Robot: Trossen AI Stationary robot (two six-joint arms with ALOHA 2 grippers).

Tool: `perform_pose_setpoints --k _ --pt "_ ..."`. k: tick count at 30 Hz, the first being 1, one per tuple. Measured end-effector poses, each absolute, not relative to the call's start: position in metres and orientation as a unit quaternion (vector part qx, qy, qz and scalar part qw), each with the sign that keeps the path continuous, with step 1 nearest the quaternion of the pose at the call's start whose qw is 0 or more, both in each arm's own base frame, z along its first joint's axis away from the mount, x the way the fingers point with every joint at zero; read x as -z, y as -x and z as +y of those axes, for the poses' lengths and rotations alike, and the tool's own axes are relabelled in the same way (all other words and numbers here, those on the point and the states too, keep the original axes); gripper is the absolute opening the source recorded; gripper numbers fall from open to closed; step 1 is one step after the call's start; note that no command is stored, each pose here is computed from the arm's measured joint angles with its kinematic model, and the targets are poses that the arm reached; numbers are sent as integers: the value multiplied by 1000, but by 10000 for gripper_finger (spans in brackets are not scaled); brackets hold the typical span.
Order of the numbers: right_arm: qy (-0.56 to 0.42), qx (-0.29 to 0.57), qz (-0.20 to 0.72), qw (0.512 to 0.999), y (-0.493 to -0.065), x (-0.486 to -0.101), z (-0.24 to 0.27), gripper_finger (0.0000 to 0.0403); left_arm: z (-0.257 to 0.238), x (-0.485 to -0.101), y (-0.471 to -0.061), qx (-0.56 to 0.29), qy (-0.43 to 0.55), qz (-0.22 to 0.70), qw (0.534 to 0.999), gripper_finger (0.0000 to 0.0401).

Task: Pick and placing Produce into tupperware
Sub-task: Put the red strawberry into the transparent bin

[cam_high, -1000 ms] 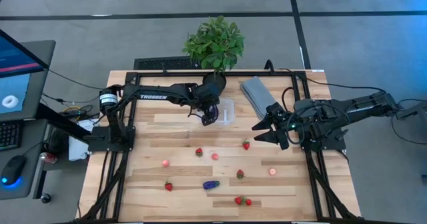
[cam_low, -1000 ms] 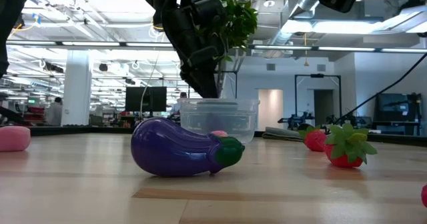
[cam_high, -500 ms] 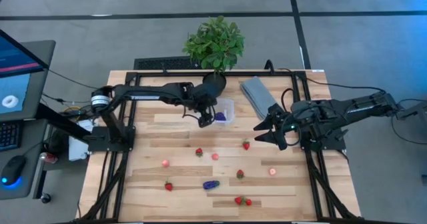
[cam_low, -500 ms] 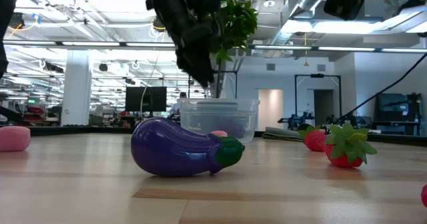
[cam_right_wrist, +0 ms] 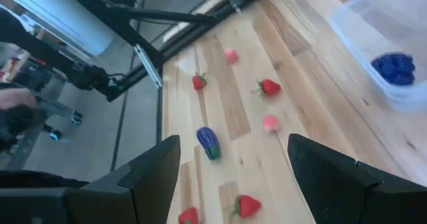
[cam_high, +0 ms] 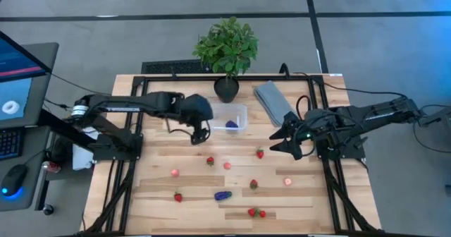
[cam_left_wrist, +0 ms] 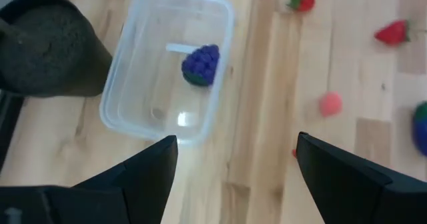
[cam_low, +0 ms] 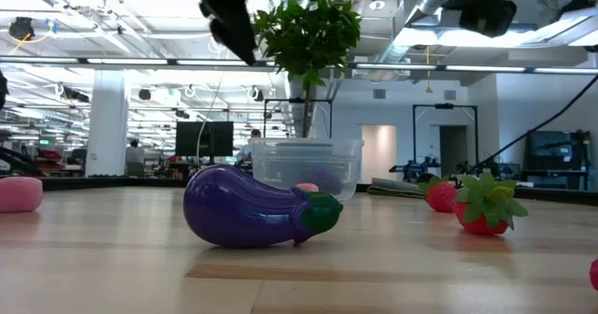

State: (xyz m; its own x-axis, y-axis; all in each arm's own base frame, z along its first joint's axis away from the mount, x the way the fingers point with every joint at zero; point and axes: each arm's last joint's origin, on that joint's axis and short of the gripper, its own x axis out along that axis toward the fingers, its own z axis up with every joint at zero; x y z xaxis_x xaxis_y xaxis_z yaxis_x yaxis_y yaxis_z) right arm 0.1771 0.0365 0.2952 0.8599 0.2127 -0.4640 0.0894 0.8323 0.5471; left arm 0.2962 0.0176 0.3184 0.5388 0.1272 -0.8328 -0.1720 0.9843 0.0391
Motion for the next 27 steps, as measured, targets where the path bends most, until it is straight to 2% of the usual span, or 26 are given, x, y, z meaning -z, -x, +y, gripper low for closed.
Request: perform_pose_setpoints --k 11,19,27 --pt "-250 21 366 896 -159 -275 51 300 -23 -299 -225 -167 78 425 886 294" --pt "-181 140 347 910 -142 -268 63 300 -44 -273 -181 -219 145 322 909 294" --pt "-223 249 339 879 -149 -250 74 300 -57 -254 -164 -239 144 297 913 294"
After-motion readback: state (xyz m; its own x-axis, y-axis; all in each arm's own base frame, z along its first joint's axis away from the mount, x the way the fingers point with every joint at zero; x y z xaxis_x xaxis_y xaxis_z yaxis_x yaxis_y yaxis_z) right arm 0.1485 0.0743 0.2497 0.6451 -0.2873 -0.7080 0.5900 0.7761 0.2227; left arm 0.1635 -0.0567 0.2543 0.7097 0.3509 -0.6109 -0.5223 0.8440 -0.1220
